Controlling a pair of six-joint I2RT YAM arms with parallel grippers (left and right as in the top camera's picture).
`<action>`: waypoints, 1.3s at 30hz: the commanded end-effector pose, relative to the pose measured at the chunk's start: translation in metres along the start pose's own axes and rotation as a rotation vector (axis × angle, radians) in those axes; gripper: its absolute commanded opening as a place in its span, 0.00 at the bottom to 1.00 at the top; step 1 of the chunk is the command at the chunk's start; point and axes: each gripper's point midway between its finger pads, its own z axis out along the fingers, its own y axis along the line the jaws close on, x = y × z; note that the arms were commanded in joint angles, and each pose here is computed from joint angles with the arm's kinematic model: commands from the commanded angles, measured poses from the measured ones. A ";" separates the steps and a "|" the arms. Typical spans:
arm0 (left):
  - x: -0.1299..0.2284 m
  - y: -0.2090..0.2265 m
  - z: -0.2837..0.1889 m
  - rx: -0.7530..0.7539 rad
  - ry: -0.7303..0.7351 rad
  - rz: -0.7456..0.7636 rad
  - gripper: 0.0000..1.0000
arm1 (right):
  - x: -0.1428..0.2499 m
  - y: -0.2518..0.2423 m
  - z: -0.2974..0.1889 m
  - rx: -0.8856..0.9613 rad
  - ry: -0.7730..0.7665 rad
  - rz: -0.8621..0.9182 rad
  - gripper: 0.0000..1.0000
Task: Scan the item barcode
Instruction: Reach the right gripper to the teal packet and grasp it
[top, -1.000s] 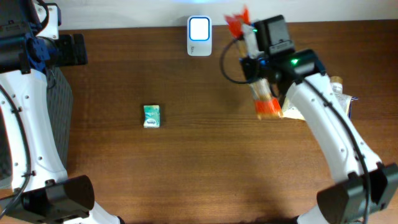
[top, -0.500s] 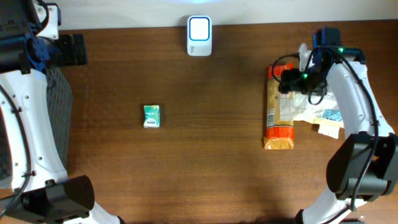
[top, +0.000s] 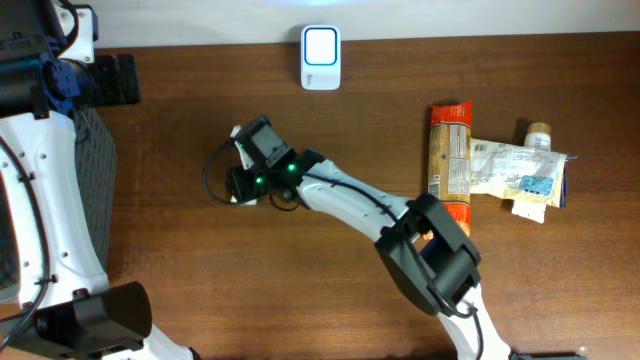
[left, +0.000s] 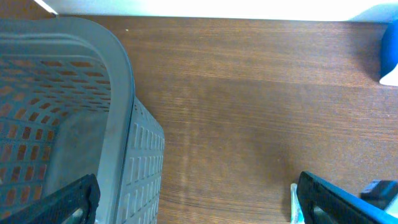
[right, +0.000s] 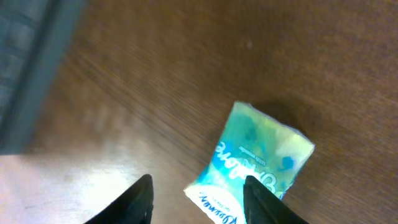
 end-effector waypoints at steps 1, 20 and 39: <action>-0.006 0.005 -0.012 -0.009 -0.034 0.006 0.99 | 0.007 -0.036 0.014 0.167 -0.011 0.018 0.43; -0.006 0.005 -0.012 -0.009 -0.033 0.006 0.99 | 0.063 -0.044 0.032 0.064 0.217 0.215 0.04; -0.006 0.005 -0.012 -0.009 -0.033 0.006 0.99 | 0.060 -0.234 -0.143 0.398 0.401 0.107 0.04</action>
